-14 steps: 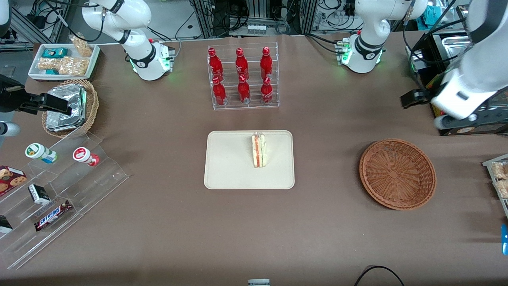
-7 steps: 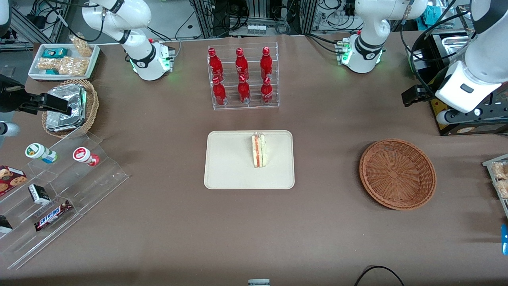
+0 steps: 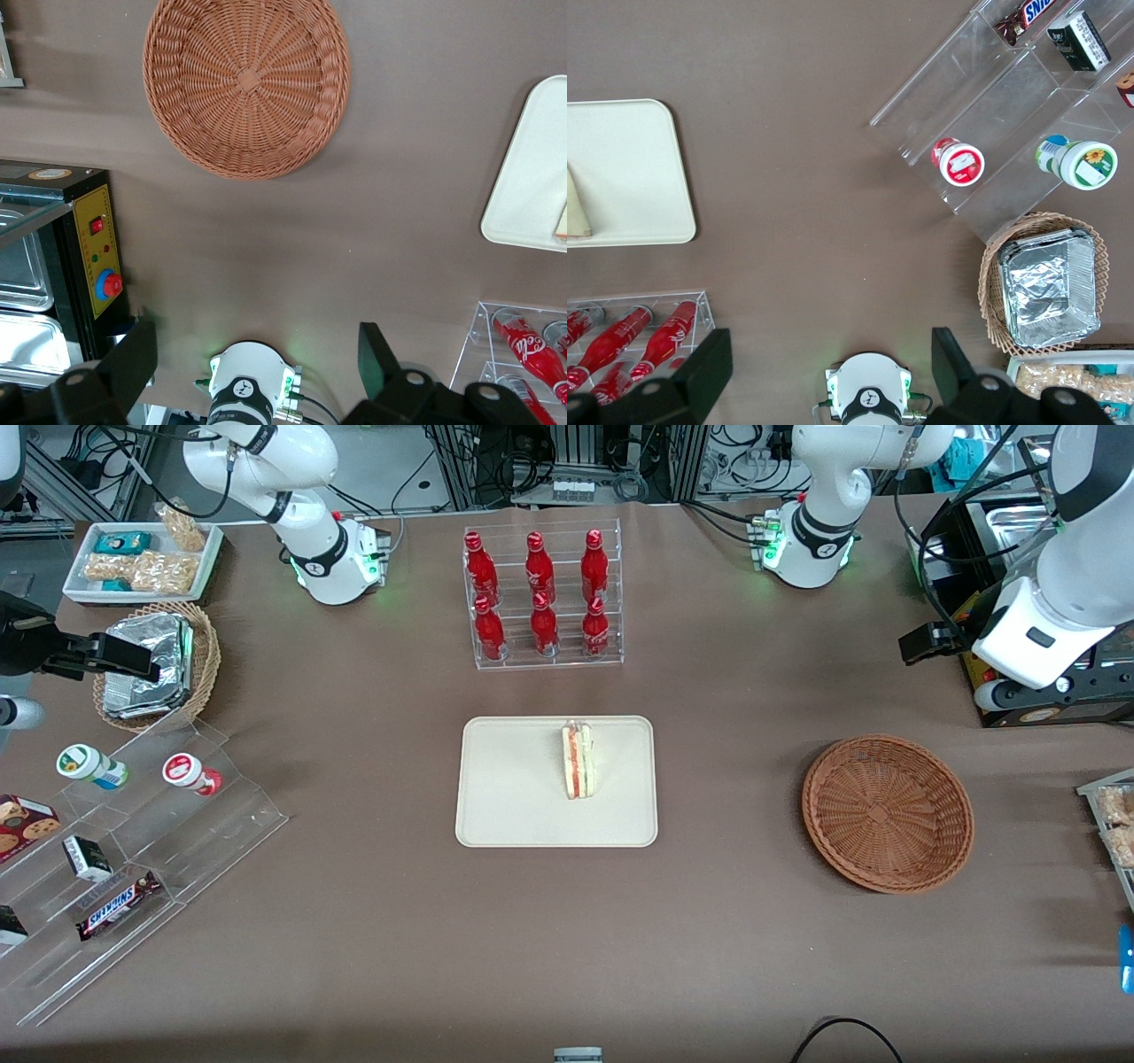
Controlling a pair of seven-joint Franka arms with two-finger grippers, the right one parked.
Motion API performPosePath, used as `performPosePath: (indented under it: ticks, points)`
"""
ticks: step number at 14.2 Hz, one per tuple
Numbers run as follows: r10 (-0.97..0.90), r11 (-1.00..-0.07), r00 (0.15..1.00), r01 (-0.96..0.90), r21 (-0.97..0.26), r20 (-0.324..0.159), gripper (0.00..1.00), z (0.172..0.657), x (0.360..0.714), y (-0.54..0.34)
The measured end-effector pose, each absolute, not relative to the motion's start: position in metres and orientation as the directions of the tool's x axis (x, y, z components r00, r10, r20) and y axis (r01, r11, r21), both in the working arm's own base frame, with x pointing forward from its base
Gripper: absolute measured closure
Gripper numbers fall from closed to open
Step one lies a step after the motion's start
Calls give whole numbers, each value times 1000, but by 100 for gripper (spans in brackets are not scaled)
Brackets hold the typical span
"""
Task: Place sandwich from basket to tray
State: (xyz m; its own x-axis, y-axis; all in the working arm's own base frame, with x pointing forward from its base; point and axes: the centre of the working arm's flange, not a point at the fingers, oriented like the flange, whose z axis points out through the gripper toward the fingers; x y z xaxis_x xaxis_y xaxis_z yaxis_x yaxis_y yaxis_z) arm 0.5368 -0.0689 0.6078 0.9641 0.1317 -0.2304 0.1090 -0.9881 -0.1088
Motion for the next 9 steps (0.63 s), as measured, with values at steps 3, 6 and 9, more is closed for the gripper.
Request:
performPosePath:
  ticks: [3,6,9]
  points:
    - [154,-986,965,135,-100,-211,0,608,533,-53]
    - [152,-986,967,135,-94,-205,0,608,532,-53]
    - [145,-987,967,128,-93,-207,0,605,533,-56]
